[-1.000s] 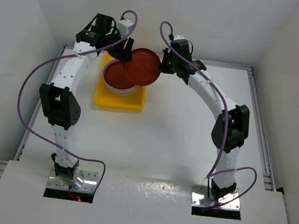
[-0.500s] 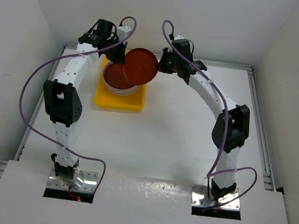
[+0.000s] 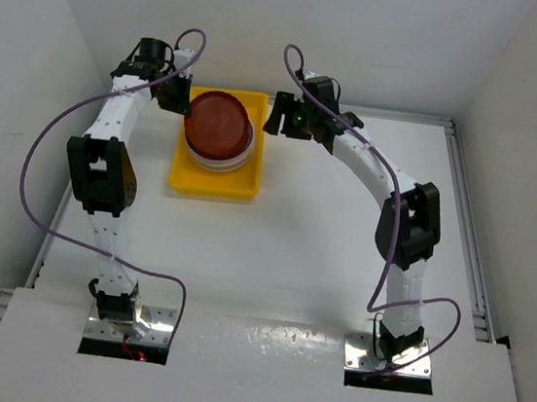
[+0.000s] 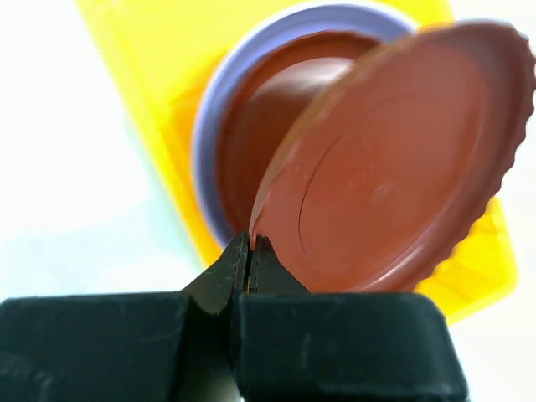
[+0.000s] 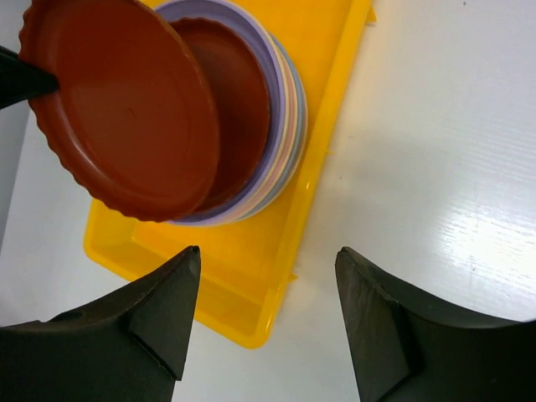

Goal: Place the plates into the plastic bin on the countertop

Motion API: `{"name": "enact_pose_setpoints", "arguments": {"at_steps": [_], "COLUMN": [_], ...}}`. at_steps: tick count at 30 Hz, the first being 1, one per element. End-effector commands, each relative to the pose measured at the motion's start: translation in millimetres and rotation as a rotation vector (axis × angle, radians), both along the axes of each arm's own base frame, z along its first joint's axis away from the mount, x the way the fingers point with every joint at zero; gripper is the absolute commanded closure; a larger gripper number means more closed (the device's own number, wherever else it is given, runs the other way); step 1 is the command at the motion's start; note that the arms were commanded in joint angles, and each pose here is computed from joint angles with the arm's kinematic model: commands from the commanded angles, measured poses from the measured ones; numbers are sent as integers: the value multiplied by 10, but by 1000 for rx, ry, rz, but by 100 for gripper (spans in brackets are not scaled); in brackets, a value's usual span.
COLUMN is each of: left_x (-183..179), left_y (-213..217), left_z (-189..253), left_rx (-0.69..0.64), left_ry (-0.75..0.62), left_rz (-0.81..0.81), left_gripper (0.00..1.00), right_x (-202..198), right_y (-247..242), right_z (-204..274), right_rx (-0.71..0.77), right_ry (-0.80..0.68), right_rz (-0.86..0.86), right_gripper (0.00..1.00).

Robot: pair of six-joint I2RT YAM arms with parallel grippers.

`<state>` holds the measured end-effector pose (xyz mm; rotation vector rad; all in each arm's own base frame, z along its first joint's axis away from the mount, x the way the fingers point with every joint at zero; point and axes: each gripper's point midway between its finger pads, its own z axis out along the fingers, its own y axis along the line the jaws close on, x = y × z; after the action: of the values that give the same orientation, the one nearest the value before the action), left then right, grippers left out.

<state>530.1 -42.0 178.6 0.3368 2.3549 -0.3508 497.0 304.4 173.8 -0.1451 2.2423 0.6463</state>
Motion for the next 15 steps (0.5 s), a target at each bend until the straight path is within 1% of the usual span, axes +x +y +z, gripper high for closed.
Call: {"name": "enact_pose_setpoints", "arguments": {"at_steps": [1,4,5,6,7,15], "left_x": [127,168,175,175,184,288], "left_y": [-17,38,38,38,39,66], "left_z": [-25,-148,-235,-236,-364,-460], "left_rx": [-5,19,19,19,19,85], "left_ry": [-13,6,22,22,47,35], "left_rz": [18,39,39,39,39,63], "left_gripper": [100,100,100,100,100,100], "right_x": [16,4,-3,-18,-26,-59], "right_y": [-89,-182,-242,-265,-318,-493], "right_z": [196,242,148,197,166,156], "right_rx": [-7,-12,-27,-24,-30,-42], "right_ry": [-58,-60,-43,-50,-44,-34], "right_rz": [-11,-29,-42,-48,-59,-99], "right_gripper": [35,35,35,35,35,35]}}
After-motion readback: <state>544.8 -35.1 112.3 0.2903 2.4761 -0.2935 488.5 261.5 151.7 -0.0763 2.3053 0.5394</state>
